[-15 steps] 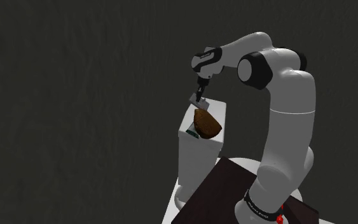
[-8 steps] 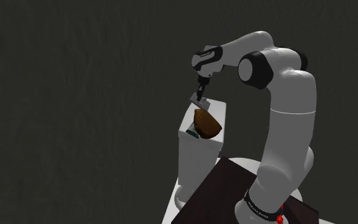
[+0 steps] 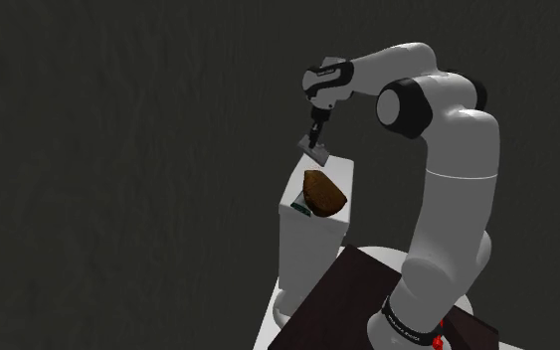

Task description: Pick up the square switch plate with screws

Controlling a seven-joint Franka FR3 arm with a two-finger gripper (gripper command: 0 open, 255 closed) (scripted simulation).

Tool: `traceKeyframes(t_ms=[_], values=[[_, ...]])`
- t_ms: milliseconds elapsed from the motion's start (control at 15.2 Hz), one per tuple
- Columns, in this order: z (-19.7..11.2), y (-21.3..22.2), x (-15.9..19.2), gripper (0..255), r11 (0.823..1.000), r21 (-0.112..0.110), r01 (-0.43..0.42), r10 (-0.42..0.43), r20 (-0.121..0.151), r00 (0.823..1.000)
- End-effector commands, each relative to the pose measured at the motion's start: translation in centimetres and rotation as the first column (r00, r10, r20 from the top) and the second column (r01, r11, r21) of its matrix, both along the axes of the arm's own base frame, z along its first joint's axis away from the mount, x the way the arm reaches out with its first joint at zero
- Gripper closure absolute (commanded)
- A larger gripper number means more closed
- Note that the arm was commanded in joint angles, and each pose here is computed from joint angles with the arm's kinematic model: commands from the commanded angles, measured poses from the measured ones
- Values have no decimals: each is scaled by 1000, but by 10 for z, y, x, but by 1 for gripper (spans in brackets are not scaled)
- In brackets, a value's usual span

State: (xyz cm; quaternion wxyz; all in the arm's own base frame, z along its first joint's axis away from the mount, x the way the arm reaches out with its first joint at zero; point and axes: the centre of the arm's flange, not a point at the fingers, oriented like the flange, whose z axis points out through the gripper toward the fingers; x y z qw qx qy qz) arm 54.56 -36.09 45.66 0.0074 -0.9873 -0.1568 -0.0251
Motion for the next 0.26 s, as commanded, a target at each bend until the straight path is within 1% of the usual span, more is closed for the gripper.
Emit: traceKeyframes(t_ms=[0,66,198], values=[[13,3,3,255,1000,-3,-5,5,8,1000],[18,3,3,255,1000,-3,-5,5,8,1000],[19,3,3,255,1000,-3,-5,5,8,1000]])
